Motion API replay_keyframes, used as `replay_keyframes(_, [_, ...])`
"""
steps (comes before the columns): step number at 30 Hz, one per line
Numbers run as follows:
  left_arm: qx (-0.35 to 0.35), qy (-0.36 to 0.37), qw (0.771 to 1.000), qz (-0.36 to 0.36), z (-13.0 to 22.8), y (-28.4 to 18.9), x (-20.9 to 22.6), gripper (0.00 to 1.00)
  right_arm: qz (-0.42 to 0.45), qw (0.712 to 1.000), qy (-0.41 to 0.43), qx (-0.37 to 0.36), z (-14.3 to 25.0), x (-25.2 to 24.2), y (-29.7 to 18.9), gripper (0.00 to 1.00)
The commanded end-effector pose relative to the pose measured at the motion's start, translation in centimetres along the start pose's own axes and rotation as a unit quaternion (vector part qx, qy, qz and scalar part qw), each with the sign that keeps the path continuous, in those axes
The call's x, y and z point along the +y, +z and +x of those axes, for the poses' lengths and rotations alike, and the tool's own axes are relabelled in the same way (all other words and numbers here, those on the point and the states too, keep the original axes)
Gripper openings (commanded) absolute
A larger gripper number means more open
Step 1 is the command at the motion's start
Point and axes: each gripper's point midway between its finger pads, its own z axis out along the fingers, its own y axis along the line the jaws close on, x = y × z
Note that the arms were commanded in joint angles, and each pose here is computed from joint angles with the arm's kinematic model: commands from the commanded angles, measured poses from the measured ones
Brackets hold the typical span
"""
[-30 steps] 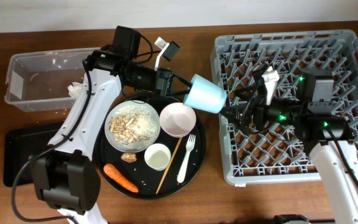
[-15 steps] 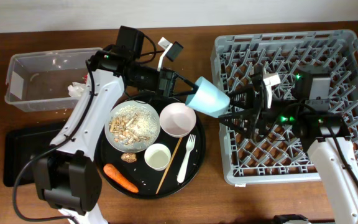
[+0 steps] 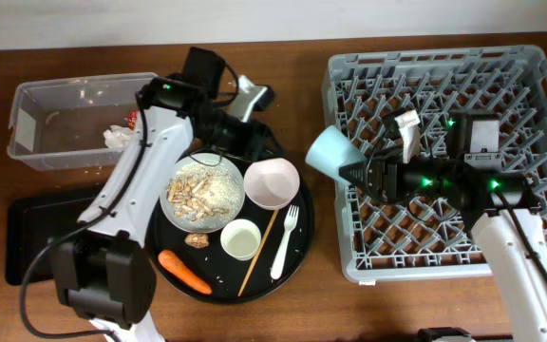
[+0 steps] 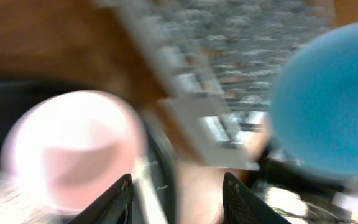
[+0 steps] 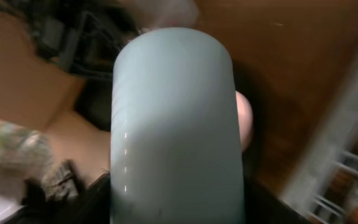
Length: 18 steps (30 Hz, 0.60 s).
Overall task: Sort waste into correct bins and load items into the dishwasher rack
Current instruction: 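Hand the blue cup to the right gripper and place it in the rack, then grasp the white cup from the platter with the left gripper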
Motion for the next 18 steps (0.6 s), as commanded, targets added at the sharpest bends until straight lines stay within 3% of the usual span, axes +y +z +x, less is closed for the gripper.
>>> replay_keyframes(1, [0.013, -0.131, 0.935, -0.331, 2.9, -6.7, 12.3, 0.48, 0.247, 0.967, 0.056, 0.023, -0.6, -5.7, -6.5, 0.48])
replay_keyframes(4, [0.008, -0.196, 0.876, -0.440, 5.1, -11.6, 16.2, 0.51, 0.399, 0.901, 0.171, 0.024, 1.7, -10.1, -15.4, 0.49])
replay_keyframes(5, [-0.006, -0.215, 0.868, -0.447, 5.3, -12.8, 16.6, 0.51, 0.457, 0.852, 0.256, 0.002, 3.8, -12.7, -19.6, 0.48])
replay_keyframes(9, [-0.014, -0.213, 0.871, -0.443, 5.2, -13.2, 16.1, 0.51, 0.548, 0.706, 0.445, -0.048, 9.9, -18.7, -28.0, 0.49])
replay_keyframes(10, [-0.014, -0.213, 0.871, -0.444, 5.2, -13.2, 16.1, 0.51, 0.547, 0.689, 0.473, -0.051, 10.9, -20.0, -28.5, 0.49])
replay_keyframes(12, [-0.014, -0.213, 0.871, -0.443, 5.2, -13.2, 16.1, 0.51, 0.536, 0.681, 0.498, -0.027, 12.3, -22.0, -27.9, 0.49])
replay_keyframes(16, [-0.014, -0.212, 0.873, -0.440, 5.1, -13.0, 16.0, 0.51, 0.495, 0.700, 0.514, -0.025, 12.4, -24.6, -25.9, 0.53])
replay_keyframes(17, [-0.014, -0.211, 0.873, -0.440, 5.1, -12.9, 15.9, 0.51, 0.483, 0.709, 0.514, -0.032, 12.0, -24.6, -25.5, 0.86])
replay_keyframes(18, [-0.014, -0.211, 0.874, -0.438, 5.1, -12.9, 15.9, 0.51, 0.462, 0.721, 0.515, -0.041, 11.4, -24.5, -24.9, 0.98])
